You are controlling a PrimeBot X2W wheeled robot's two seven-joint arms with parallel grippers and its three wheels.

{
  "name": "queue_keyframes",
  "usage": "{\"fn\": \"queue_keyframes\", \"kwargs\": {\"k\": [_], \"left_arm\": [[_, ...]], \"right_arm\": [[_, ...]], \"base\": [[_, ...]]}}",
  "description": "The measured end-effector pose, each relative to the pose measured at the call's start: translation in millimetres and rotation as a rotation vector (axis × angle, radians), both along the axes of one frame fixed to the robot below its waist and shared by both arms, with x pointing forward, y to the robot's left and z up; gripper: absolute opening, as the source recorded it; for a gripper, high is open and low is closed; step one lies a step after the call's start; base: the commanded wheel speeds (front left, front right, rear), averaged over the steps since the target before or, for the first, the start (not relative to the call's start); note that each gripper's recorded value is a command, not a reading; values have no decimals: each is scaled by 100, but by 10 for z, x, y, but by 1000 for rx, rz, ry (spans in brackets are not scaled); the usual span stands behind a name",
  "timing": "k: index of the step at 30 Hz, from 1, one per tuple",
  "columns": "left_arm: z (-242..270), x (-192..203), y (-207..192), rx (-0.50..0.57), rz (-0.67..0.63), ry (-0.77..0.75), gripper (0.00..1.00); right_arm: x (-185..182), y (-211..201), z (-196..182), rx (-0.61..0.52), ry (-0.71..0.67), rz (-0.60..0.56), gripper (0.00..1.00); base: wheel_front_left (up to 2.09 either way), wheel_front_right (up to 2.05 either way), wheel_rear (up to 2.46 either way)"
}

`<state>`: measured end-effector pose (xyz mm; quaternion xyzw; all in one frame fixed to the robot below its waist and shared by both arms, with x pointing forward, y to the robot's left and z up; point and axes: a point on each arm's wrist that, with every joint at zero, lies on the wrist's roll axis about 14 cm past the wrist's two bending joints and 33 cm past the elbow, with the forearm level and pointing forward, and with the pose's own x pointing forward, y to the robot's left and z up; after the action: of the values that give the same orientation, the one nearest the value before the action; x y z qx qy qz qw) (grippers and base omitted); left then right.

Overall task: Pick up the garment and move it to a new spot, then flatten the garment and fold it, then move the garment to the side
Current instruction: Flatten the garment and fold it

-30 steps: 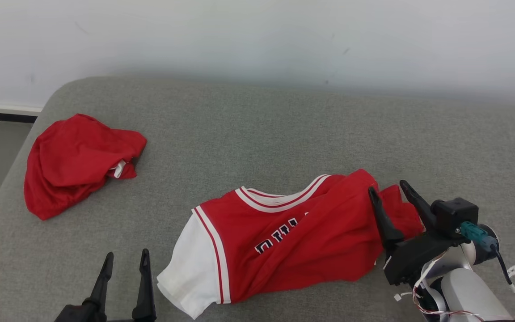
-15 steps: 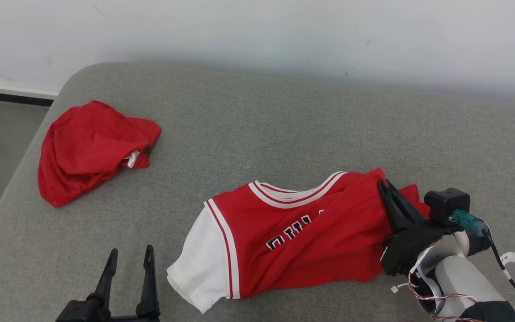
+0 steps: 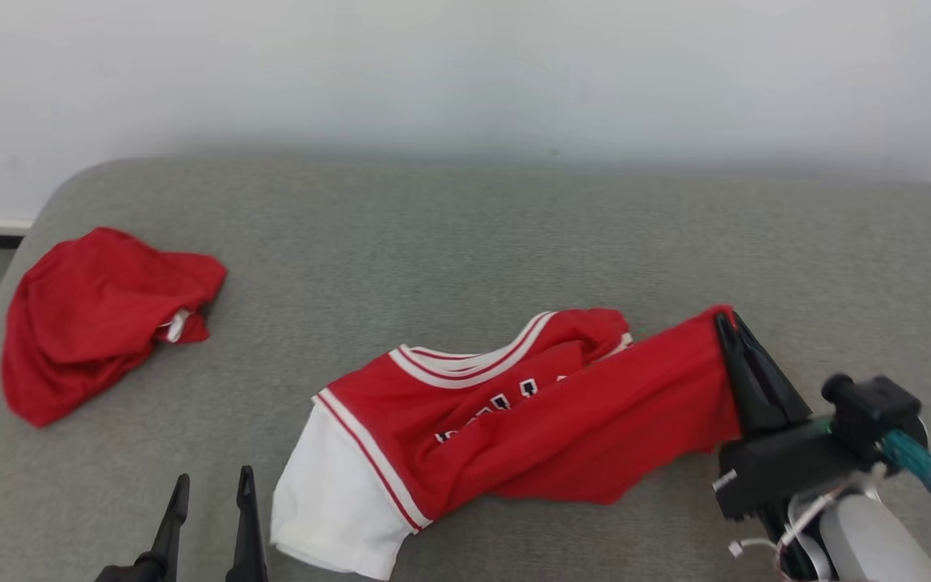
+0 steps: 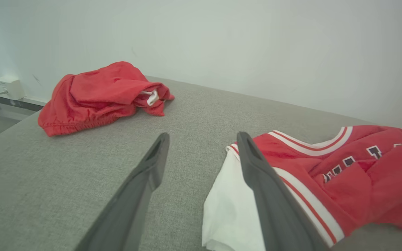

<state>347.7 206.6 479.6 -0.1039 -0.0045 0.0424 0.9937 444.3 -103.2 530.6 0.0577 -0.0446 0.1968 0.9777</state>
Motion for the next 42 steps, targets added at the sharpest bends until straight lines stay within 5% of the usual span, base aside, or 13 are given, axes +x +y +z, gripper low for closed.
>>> {"fn": "queue_keyframes", "kwargs": {"k": [15,16,17,31,42], "left_arm": [[-31,243,-403,-13,-133,2,100],[-34,248,-406,-13,-134,3,100],[-34,250,-409,-12,-135,3,100],[55,139,-339,7,-123,-23,100],[130,17,-227,24,-90,-45,100]], "right_arm": [[-943,-740,-427,68,151,-267,0],[-971,-758,-455,69,159,-279,16],[-989,-763,-464,72,162,-286,100],[-1024,-864,-60,70,3,-329,100],[-1139,-824,-86,84,3,-326,100]], "base": [[0,0,0],[0,0,0],[0,0,0],[0,0,0],[0,0,0]]}}
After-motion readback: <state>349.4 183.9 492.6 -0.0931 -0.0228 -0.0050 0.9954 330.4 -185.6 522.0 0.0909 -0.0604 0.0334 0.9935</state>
